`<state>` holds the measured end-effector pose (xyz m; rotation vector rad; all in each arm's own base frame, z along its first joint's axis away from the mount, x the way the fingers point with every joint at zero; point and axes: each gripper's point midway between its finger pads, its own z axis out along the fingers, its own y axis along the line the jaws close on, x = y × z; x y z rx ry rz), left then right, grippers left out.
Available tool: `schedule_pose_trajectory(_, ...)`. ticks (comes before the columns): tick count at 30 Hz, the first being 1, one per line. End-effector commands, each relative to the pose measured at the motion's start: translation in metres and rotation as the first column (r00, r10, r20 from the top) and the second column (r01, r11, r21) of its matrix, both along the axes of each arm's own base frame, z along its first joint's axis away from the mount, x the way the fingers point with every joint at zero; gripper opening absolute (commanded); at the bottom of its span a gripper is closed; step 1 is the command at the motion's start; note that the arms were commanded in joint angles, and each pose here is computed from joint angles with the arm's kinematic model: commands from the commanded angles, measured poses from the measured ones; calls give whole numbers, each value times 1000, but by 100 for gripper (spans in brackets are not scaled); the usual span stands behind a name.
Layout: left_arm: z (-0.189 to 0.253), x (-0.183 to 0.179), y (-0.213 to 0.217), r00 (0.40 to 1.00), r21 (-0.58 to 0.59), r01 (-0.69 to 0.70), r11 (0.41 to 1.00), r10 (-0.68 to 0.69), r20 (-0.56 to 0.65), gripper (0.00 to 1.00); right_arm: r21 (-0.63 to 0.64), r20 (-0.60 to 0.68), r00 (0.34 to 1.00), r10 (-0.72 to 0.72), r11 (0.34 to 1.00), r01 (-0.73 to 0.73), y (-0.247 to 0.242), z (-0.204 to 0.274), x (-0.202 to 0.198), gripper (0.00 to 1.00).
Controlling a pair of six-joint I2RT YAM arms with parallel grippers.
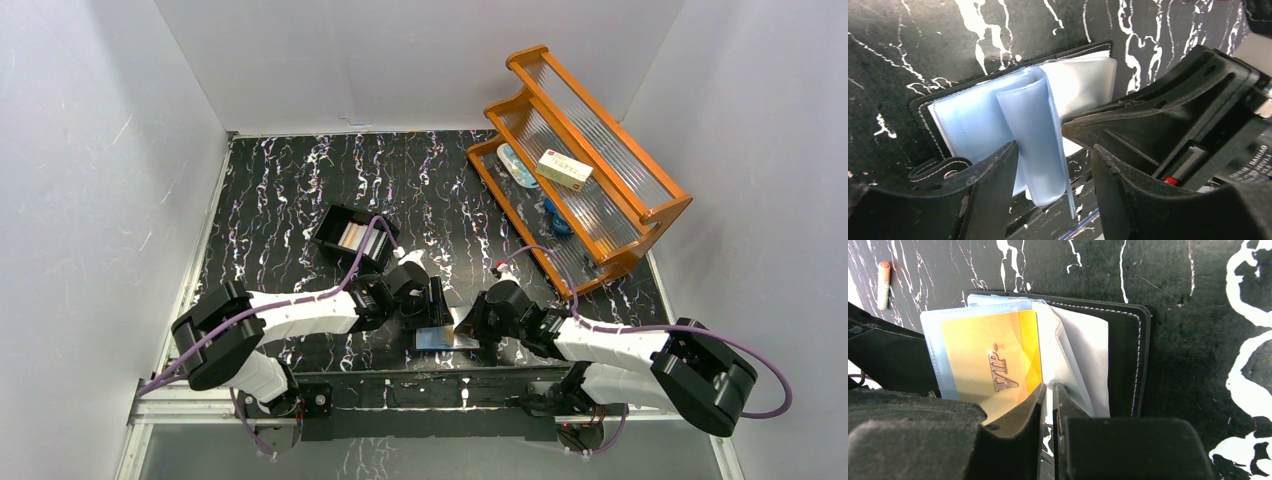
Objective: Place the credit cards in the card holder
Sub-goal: Insert the credit card into the card holder.
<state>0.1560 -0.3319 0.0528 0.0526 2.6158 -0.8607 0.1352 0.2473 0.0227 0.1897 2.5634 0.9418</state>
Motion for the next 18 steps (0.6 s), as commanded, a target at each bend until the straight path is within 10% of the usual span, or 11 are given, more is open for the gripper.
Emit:
schedule_pose_trajectory(1,32,0,-16,998,-106,39,994,-33,58,54,-120,-49,999,3,993,-9,-23,-24,-13,18)
schedule_pose_trajectory(18,17,2,-11,996,-70,49,996,-44,83,54,-122,36,997,-69,990,73,-38,-5,-2,20)
